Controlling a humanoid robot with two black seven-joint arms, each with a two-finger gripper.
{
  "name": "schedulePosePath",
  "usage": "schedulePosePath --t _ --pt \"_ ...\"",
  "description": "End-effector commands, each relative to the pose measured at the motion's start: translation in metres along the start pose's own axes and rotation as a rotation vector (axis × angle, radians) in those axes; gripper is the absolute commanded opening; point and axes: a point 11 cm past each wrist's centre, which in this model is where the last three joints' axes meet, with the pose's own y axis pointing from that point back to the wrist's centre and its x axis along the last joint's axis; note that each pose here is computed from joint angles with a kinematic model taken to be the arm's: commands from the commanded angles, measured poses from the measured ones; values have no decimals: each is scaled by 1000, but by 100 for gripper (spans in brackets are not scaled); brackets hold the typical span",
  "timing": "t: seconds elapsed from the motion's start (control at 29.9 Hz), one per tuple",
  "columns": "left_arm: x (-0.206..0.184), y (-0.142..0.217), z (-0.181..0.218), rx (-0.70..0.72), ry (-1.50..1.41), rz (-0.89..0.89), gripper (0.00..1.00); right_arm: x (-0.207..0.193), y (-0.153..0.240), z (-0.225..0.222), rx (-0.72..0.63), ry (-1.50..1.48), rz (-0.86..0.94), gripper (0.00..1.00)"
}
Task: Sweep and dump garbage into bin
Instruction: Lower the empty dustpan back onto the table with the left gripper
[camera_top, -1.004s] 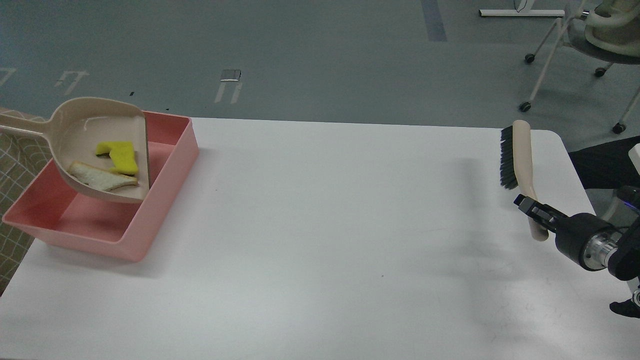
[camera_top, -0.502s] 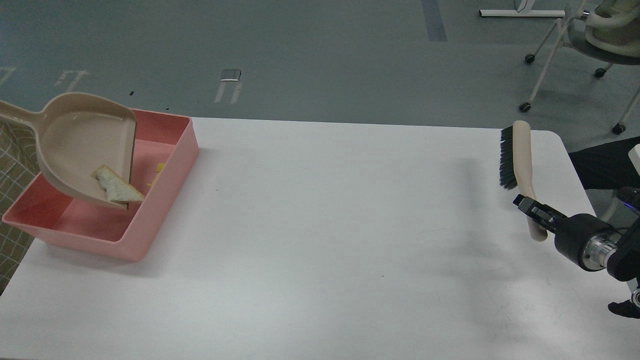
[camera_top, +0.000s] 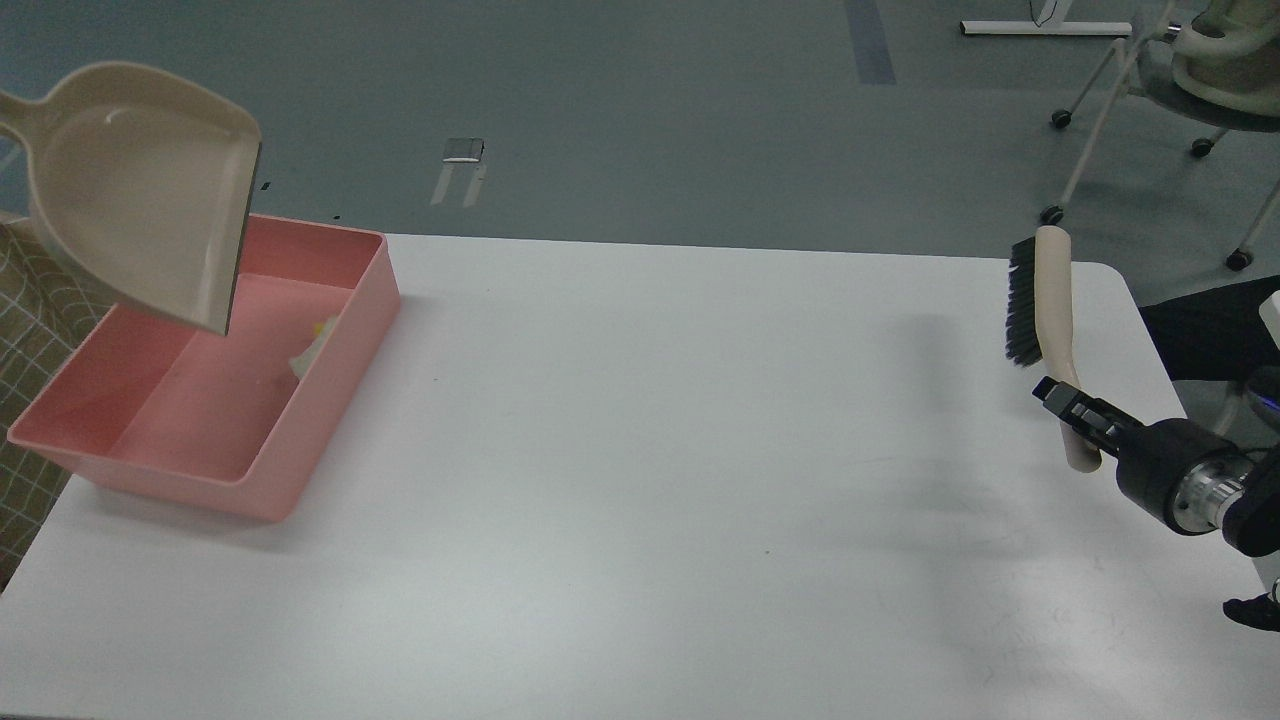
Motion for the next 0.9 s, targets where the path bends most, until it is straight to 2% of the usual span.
schedulePosePath --t 0.0,0.13,0.2,0.27,0.3,0.37,0.57,0.6,0.7,0.87 --pt "-15 -18 11 -128 175 21 0 2 0 -4 14 -4 9 0" --pt "-44 -38 3 -192 385 64 0 25 -1 -11 50 23 53 0" --pt "-78 -56 -1 -218 509 55 0 35 1 -11 45 56 60 0" --pt "-135 -81 -1 -247 653 21 0 48 11 0 2 118 61 0" --pt "-135 -81 -1 -247 653 20 0 48 11 0 2 119 61 0" --pt "-195 -103 4 -240 768 -17 0 38 11 6 -19 144 22 0" --pt "-300 -140 42 -217 860 -143 0 24 21 29 -80 168 -31 0" --pt "-330 -146 56 -207 863 -187 0 23 28 37 -103 187 -46 0" --pt "-387 -149 73 -167 861 -243 0 11 36 41 -102 196 -79 0" --pt "-429 -149 77 -112 881 -277 0 10 38 41 -103 208 -93 0"
